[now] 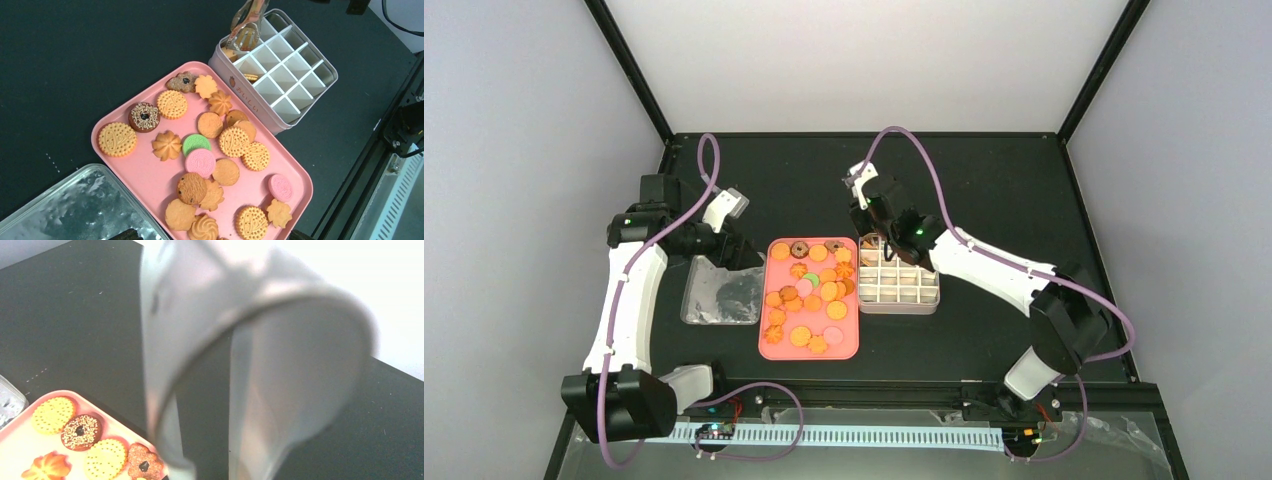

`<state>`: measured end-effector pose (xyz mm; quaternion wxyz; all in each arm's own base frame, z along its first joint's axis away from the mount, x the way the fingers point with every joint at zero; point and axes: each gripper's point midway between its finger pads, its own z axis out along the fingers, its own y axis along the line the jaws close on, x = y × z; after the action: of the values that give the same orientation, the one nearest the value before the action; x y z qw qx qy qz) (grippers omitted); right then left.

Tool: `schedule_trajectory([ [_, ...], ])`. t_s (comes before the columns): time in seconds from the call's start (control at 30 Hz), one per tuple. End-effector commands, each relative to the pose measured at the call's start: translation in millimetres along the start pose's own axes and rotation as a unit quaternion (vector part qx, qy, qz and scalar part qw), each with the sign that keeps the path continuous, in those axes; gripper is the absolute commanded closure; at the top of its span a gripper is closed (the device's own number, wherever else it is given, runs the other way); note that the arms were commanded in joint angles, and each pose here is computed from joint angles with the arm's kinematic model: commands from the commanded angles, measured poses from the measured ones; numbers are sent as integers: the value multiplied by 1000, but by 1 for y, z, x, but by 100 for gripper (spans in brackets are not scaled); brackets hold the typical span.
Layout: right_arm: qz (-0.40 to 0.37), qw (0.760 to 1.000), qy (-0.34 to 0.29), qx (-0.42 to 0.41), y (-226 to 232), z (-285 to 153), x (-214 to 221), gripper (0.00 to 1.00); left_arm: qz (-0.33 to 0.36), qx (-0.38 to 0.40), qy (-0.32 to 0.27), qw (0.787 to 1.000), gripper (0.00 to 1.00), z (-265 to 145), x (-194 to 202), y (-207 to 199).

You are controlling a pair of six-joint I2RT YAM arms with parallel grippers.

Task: Pack the cookies
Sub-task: Place the fake cookies in the empty pocket of the box.

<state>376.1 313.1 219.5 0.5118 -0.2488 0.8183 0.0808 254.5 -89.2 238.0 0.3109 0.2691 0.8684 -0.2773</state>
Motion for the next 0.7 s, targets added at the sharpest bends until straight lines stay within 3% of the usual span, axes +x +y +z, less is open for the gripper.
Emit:
schedule_trajectory([
  [0.0, 23, 998, -58, -3, -8, -25, -46, 68, 3, -3, -4, 1000, 22, -5, -2, -2],
  [0.3, 39, 992, -78, -86, 38, -67, -46, 68, 0, 0, -2, 1000, 22, -3, -1, 0],
  [0.67, 40, 986, -20, -161, 120, -74, 20, 68, -2, 1, -1, 1000, 22, -2, 0, 0],
])
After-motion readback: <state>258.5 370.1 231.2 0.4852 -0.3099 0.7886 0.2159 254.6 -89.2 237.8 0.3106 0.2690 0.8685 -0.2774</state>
